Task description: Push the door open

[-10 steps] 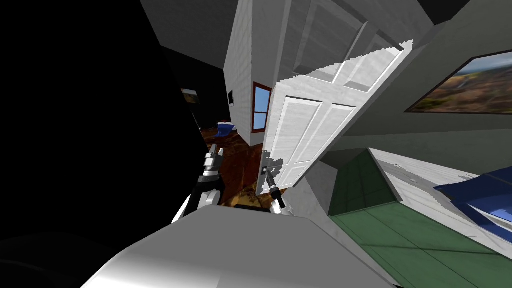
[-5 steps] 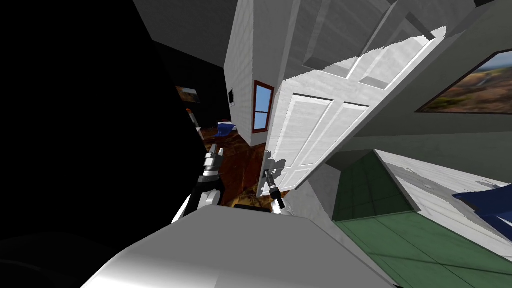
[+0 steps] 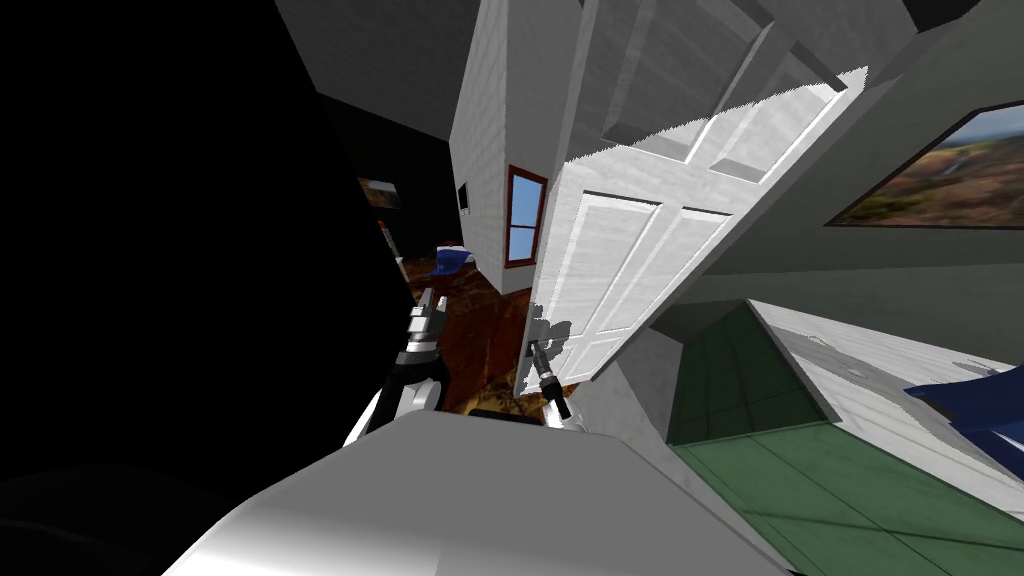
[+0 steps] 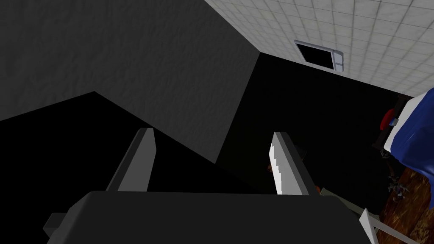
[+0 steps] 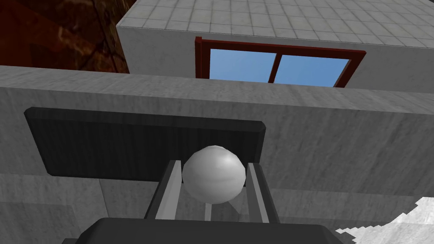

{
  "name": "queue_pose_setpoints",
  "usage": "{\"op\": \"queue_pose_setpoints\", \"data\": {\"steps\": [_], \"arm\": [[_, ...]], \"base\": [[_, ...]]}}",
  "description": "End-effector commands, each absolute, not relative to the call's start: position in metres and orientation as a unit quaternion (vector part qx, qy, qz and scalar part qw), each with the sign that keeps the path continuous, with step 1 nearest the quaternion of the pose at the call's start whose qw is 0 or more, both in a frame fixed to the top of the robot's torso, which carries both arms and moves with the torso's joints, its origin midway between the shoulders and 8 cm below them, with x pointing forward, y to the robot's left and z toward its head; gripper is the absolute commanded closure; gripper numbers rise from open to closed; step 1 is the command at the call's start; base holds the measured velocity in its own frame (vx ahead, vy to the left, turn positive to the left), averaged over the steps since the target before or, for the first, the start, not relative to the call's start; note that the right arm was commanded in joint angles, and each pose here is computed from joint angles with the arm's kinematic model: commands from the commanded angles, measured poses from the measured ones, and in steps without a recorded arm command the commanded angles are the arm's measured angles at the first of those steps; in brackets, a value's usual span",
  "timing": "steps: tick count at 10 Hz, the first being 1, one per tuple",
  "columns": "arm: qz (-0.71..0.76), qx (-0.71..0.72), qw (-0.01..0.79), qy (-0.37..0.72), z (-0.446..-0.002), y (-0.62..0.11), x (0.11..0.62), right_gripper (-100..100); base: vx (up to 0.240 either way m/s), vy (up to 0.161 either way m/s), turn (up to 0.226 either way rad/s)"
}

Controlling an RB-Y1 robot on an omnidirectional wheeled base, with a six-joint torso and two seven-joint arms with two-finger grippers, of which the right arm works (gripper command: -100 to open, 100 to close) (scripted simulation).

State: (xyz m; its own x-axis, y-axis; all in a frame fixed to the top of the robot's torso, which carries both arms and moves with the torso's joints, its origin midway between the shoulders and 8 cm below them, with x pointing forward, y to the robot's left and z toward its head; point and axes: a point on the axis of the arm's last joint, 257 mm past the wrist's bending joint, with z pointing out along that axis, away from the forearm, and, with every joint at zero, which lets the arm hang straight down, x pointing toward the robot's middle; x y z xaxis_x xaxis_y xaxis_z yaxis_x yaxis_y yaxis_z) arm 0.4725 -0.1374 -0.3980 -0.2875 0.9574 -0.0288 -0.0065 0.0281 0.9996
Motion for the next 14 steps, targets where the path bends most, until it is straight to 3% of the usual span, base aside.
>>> {"op": "queue_pose_setpoints", "data": {"steps": [1,5,6,12,14], "arm": [[0.553,0.415,0.444,0.569,-0.393,-0.153,0.479,100],[0.545,0.42,0.456,0.565,-0.392,-0.167,0.482,100],[0.544,0.423,0.453,0.566,-0.393,-0.168,0.481,-100],[0.555,0.438,0.438,0.555,-0.392,-0.149,0.483,-100],[0.547,0.433,0.447,0.56,-0.392,-0.16,0.483,-100]], "base": [[0.162,0.008,-0.009],[0.146,-0.01,-0.034],[-0.107,0.007,-0.054],[-0.228,0.047,-0.038],[-0.006,0.015,0.009]]}}
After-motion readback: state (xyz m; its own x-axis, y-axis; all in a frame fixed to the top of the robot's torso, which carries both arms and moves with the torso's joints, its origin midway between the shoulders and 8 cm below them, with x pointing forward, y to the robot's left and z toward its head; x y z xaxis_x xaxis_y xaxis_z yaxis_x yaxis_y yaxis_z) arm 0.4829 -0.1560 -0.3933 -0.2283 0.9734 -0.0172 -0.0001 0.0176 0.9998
